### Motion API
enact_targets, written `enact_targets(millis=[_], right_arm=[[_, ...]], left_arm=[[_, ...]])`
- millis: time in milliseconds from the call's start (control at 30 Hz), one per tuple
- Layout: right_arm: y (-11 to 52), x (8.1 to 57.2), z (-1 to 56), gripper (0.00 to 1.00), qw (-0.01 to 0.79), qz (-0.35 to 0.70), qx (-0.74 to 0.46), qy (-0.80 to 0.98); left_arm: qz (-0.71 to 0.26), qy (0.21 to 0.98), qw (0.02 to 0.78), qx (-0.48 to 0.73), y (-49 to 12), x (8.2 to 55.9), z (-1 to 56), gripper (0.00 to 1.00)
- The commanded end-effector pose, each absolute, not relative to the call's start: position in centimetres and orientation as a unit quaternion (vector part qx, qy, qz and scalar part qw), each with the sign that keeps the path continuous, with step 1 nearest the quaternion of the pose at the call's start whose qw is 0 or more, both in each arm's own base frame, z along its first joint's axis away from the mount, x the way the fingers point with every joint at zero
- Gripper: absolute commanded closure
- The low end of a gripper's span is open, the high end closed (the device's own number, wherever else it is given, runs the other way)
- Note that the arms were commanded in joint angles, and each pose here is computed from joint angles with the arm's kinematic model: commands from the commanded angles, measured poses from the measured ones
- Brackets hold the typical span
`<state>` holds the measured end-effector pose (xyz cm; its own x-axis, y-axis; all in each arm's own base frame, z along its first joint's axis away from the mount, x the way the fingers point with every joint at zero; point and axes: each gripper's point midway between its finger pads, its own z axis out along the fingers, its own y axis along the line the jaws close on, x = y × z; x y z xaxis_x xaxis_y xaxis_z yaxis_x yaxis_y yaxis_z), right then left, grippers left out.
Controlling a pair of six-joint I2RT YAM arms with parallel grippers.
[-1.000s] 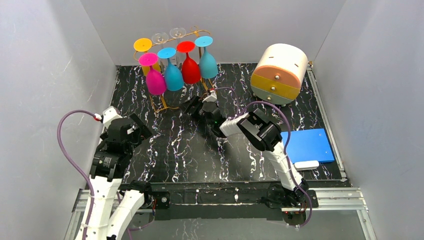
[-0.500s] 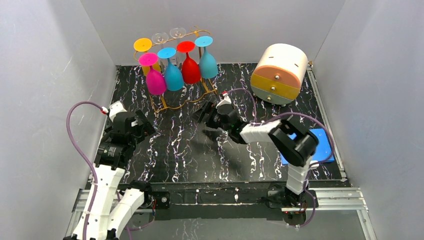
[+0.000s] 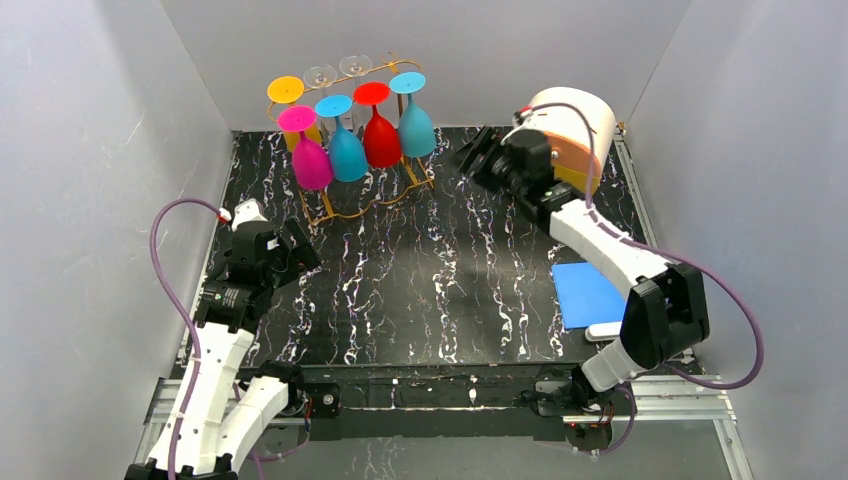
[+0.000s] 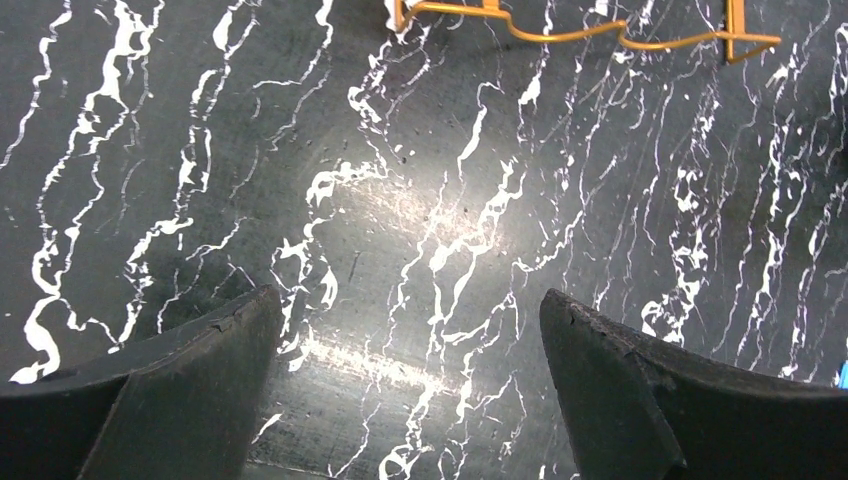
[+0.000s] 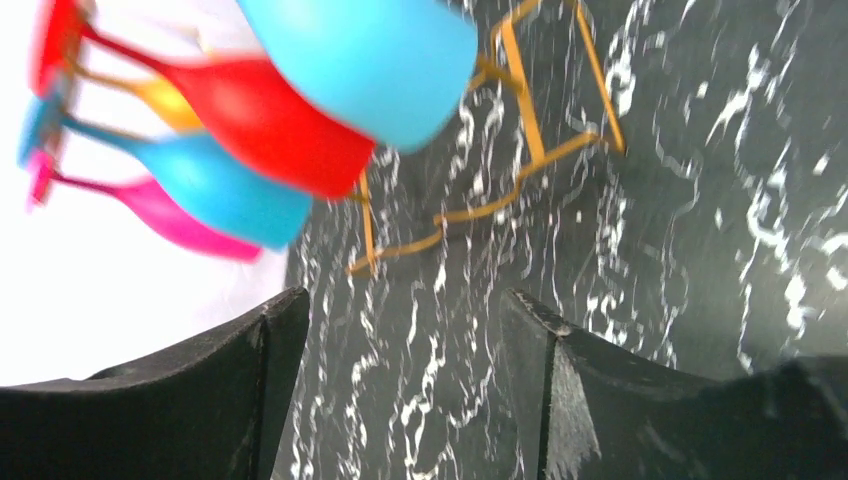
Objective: Take the wine glass off the wine glass rack
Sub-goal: Pick up the wine glass from the wine rack.
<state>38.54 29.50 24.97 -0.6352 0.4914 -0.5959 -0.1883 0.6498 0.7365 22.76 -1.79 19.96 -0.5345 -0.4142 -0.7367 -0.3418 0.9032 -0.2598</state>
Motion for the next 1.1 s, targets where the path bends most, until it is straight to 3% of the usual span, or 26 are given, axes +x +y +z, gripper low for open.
enact_targets(millis=[0,300,500,1067], right_arm=[[28.2,40.3,32.6,0.25,0.441,0.453,0.075,0.771],[29.7,46.8,38.0,0.3,0.433,0.492,0.065,0.752],[31.5,49.6,39.0,0.43,0.406,0.534,0.065,0.739],[33.2,50.7,40.2,0.39,0.39,0.579,0.059,0.714]], left_arm=[[-0.068,0.88,0.428,-0.194,-2.9,22.8,19.7,0.02],[-0.087,0.884,0.424,-0.176,-3.7,22.6,19.6,0.02],[-0.097,0.887,0.421,-0.162,-4.2,22.5,19.6,0.02],[-0.103,0.889,0.416,-0.163,-4.5,22.5,19.6,0.02]])
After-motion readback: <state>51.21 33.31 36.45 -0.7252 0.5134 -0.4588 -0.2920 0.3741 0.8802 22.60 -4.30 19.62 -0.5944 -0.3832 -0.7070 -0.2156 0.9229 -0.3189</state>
